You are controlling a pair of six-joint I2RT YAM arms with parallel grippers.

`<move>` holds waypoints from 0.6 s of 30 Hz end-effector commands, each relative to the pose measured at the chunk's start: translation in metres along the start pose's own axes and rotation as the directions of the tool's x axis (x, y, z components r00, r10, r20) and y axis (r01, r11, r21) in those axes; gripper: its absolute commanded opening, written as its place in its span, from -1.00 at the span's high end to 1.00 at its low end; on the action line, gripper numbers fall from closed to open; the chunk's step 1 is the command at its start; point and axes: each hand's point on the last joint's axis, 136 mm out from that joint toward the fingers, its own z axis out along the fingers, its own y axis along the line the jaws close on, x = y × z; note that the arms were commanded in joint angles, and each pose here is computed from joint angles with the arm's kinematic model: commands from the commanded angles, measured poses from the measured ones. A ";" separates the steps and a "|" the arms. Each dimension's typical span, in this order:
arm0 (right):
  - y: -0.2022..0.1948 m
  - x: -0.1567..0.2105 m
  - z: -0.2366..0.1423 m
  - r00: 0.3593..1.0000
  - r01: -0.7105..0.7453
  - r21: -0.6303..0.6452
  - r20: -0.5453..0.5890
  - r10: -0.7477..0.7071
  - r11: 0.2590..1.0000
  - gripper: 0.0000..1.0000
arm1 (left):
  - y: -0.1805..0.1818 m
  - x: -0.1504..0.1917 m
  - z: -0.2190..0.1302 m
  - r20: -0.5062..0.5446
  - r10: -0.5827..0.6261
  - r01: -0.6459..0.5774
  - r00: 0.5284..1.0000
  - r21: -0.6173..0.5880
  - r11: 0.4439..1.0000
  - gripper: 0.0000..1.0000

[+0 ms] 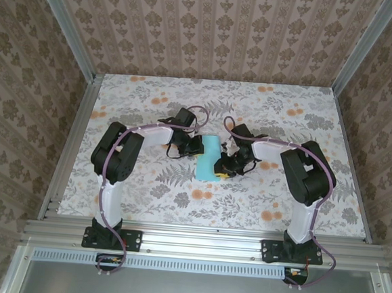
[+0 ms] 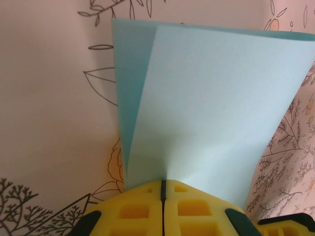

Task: Fold a paper plane with a square sheet of paper (pick it up from the middle)

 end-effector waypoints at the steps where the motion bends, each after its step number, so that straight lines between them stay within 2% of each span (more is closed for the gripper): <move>1: -0.005 0.025 0.004 0.997 -0.026 -0.002 -0.073 0.026 1.000 0.62 | 0.060 0.038 0.026 -0.117 -0.062 0.037 0.991 -0.211 0.977 0.87; 5: -0.031 0.035 0.014 0.993 -0.068 0.077 -0.091 0.075 0.995 0.63 | 0.060 0.038 0.026 -0.118 -0.063 0.037 0.991 -0.211 0.977 0.87; 8: -0.020 0.025 0.005 0.997 -0.045 0.063 -0.055 0.049 0.997 0.64 | 0.059 0.038 0.026 -0.121 -0.058 0.031 0.991 -0.210 0.977 0.86; 13: 0.032 -0.034 -0.035 0.985 0.031 -0.033 0.171 -0.025 0.999 0.63 | 0.061 0.040 0.027 -0.129 -0.057 0.028 0.990 -0.213 0.977 0.86; 15: 0.036 -0.058 -0.040 0.972 0.019 -0.025 0.235 -0.013 0.999 0.62 | 0.060 0.040 0.027 -0.128 -0.056 0.028 0.990 -0.212 0.977 0.87; 18: 0.030 -0.084 -0.034 0.967 -0.019 -0.024 0.254 0.025 1.000 0.63 | 0.058 0.039 0.026 -0.128 -0.051 0.023 0.990 -0.209 0.978 0.87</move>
